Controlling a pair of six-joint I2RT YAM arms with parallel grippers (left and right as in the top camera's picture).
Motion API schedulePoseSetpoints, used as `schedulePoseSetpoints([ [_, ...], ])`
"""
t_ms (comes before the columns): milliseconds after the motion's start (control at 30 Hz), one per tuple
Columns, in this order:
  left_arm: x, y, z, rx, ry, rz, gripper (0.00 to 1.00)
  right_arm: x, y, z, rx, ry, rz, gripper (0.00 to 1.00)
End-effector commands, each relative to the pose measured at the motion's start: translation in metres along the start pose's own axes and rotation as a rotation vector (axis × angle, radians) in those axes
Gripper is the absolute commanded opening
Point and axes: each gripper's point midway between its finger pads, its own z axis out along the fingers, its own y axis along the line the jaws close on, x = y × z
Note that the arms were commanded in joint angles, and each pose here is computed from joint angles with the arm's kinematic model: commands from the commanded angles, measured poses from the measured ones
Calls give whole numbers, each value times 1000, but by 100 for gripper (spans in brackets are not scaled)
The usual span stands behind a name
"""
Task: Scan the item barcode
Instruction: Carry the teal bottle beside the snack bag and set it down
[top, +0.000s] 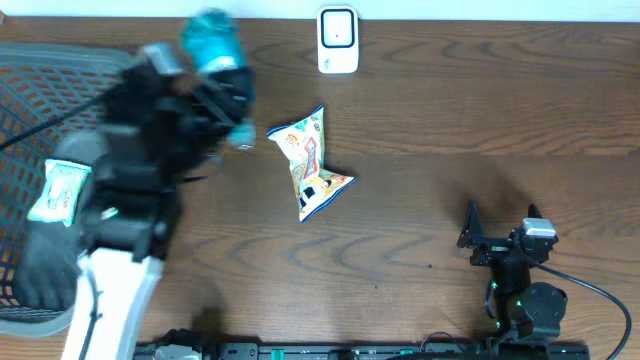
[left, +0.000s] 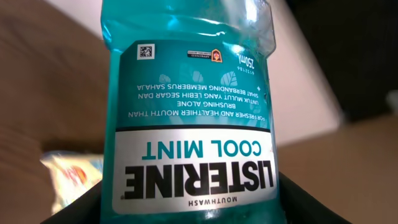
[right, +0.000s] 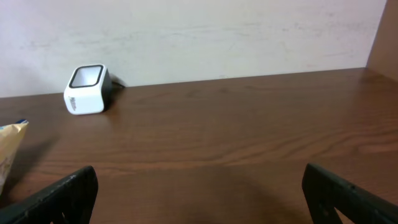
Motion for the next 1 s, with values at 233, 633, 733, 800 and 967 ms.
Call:
schedulePoseSetpoints([
  [233,140,2,122,-86,297,158,35,1,1,0,-3,0,5,99],
  [633,236,69,184,-245,462,208,35,1,1,0,-3,0,5,99],
  [733,255,84,189,-279,501,219,35,1,1,0,-3,0,5,99],
  [800,267,94,191,-299,527,237,36,1,1,0,-3,0,5,99],
  [967,286,121,191,-379,577,252,38,1,1,0,-3,0,5,99],
])
